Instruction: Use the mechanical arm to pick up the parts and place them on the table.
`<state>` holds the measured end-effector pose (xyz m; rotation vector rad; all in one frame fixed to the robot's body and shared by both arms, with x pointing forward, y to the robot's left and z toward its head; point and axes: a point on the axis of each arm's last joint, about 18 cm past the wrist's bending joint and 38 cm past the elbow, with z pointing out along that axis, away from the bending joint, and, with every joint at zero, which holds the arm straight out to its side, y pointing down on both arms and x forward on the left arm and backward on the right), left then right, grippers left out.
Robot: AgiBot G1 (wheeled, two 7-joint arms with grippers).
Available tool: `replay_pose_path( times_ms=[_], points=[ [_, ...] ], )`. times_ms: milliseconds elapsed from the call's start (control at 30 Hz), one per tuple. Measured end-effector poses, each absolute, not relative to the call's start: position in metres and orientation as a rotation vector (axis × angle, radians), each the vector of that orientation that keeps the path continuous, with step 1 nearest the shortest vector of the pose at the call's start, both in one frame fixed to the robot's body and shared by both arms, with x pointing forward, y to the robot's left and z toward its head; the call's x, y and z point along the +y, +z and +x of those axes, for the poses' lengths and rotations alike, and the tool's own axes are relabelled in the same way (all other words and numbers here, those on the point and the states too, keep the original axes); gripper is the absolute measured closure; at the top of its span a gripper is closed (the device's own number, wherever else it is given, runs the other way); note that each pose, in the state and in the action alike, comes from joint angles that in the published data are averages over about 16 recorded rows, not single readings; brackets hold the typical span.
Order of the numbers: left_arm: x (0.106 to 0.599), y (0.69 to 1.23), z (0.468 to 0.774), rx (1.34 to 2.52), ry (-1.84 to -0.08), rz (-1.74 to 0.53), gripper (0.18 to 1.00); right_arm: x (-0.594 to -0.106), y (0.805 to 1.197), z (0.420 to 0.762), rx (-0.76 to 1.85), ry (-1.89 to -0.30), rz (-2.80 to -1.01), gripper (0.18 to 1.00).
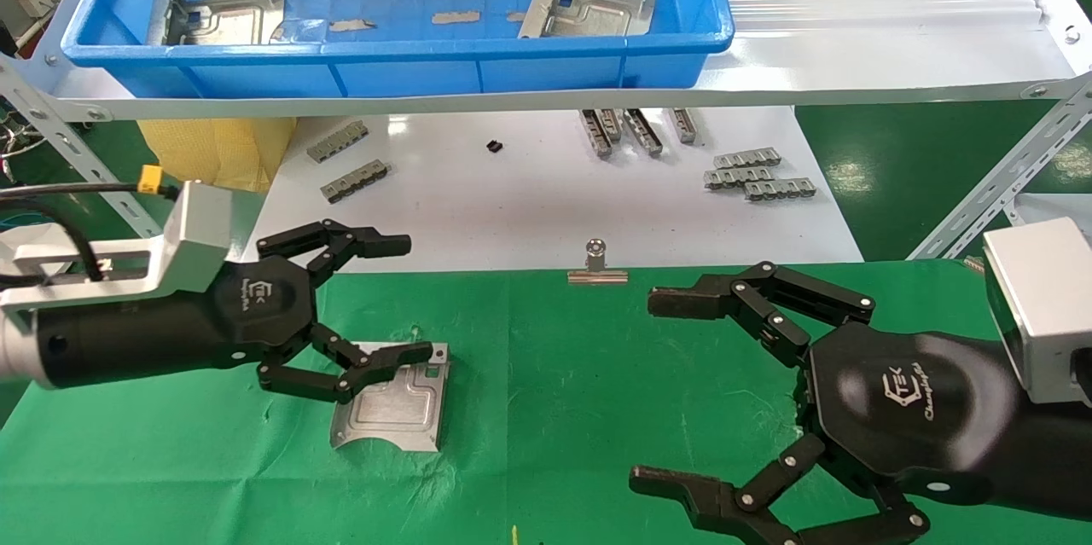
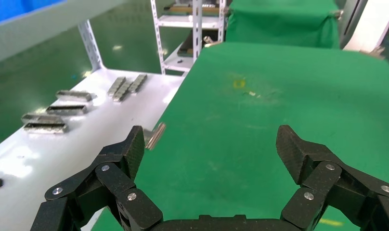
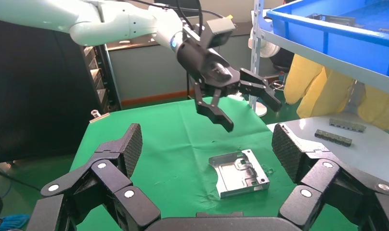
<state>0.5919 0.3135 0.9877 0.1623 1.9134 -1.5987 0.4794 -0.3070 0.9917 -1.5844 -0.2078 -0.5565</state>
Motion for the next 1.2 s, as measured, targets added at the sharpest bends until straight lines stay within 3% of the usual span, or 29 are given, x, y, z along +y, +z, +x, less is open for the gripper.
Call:
replay_pose_path(
  times_ms=[933,1200],
  points=[
    [0.302,0.992,0.486,1.913,-1.787,0.269,0.183,-0.307,0.992,0.479,-0.208,-0.557,-1.584,0.179],
    [0.299,0.992,0.469,1.928,-1.802,0.291,0.183,-0.307,0.992,0.479,-0.207,-0.557,-1.584,0.179]
  ],
)
